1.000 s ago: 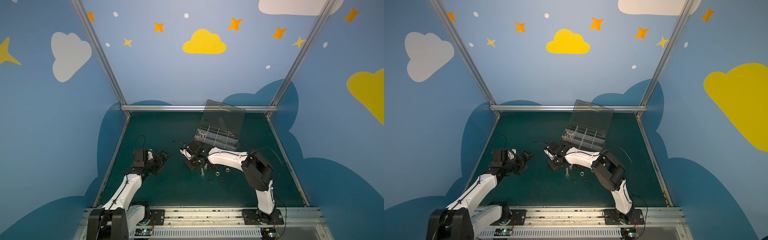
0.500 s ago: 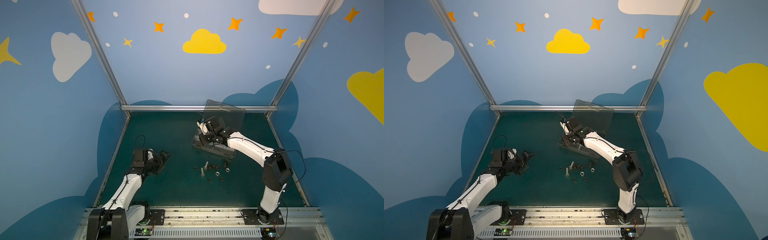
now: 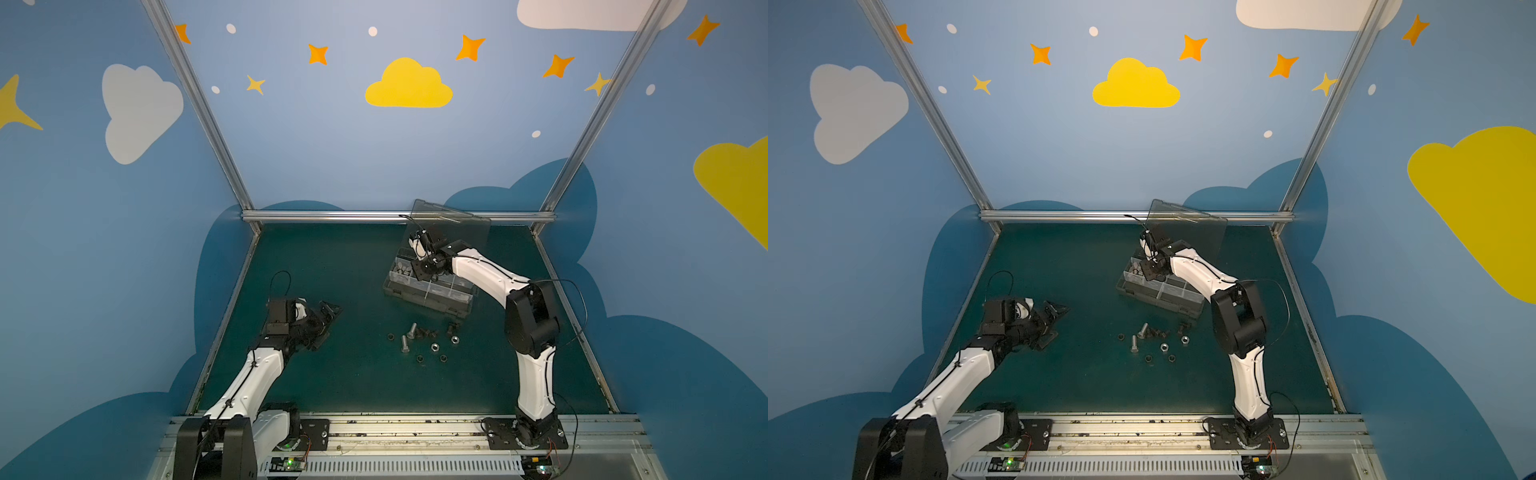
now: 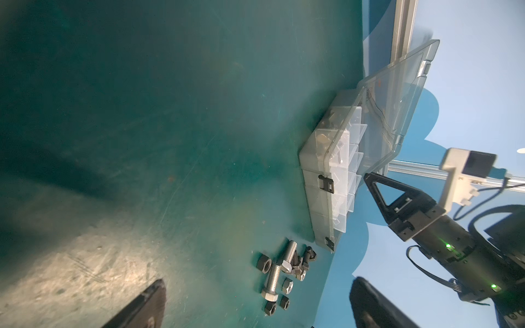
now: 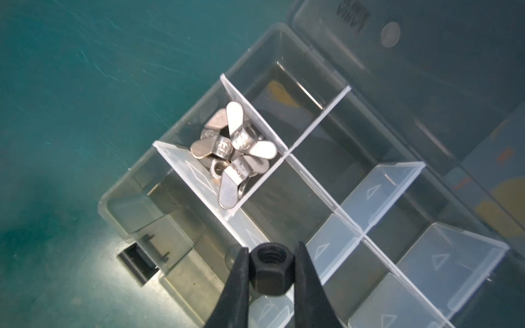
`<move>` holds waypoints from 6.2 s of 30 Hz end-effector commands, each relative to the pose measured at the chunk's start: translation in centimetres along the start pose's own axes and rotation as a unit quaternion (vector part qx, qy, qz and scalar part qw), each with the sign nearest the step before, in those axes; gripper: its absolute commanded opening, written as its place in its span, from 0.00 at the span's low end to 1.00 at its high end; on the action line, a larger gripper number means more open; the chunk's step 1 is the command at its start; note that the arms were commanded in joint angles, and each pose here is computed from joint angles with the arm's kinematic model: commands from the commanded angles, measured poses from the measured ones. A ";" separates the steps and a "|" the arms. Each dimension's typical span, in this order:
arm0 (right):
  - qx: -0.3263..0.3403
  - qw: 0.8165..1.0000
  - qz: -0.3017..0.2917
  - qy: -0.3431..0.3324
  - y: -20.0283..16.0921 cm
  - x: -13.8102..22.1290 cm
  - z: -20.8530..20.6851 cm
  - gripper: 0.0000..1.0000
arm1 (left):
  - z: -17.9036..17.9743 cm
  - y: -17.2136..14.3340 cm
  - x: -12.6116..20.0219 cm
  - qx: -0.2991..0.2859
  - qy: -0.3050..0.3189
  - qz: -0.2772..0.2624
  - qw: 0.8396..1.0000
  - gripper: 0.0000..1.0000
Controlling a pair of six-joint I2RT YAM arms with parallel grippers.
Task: Sort the screws and nuts into containers
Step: Place the screw into the container, then pick up the nut from the center of the table, then place the nut into the container.
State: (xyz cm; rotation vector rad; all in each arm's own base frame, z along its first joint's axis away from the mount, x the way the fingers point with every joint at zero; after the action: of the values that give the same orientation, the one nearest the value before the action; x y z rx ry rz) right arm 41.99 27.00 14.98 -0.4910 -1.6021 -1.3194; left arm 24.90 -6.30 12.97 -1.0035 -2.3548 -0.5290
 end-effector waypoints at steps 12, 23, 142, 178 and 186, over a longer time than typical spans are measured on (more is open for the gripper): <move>0.004 1.000 0.020 -0.019 0.1 -1.3 -1.1 0.24 | -0.3 0.1 0.3 -0.009 0.004 0.001 1.000 1.00; 0.010 1.000 0.017 -0.001 0.5 0.0 -0.9 0.42 | -0.4 0.2 0.3 -0.008 0.003 0.000 1.000 1.00; 0.088 0.981 0.132 0.110 -13.8 2.0 14.4 0.05 | 0.4 -0.1 0.2 -0.001 0.021 0.003 1.000 1.00; -0.051 0.998 0.042 0.015 0.7 -0.8 -1.7 0.07 | 0.0 0.3 0.4 0.006 0.015 -0.007 1.000 1.00; -0.052 0.997 0.050 0.014 0.3 -1.5 -1.7 0.23 | -0.2 0.3 0.4 0.004 0.013 -0.004 1.000 1.00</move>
State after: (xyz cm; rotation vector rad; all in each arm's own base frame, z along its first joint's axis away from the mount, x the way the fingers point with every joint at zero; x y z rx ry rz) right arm 43.38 25.71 13.88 -0.6011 -1.4842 -1.3320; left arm 24.46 -6.11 12.47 -0.9834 -2.3186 -0.5074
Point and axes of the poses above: each gripper's point midway between its finger pads, its own x axis back along the fingers, its own z axis along the line the jaws close on, y = z × x, the point moved 5 cm from there along x, back along the fingers, and after that the axes turned 6 degrees about -x, right-handed, at the moved point
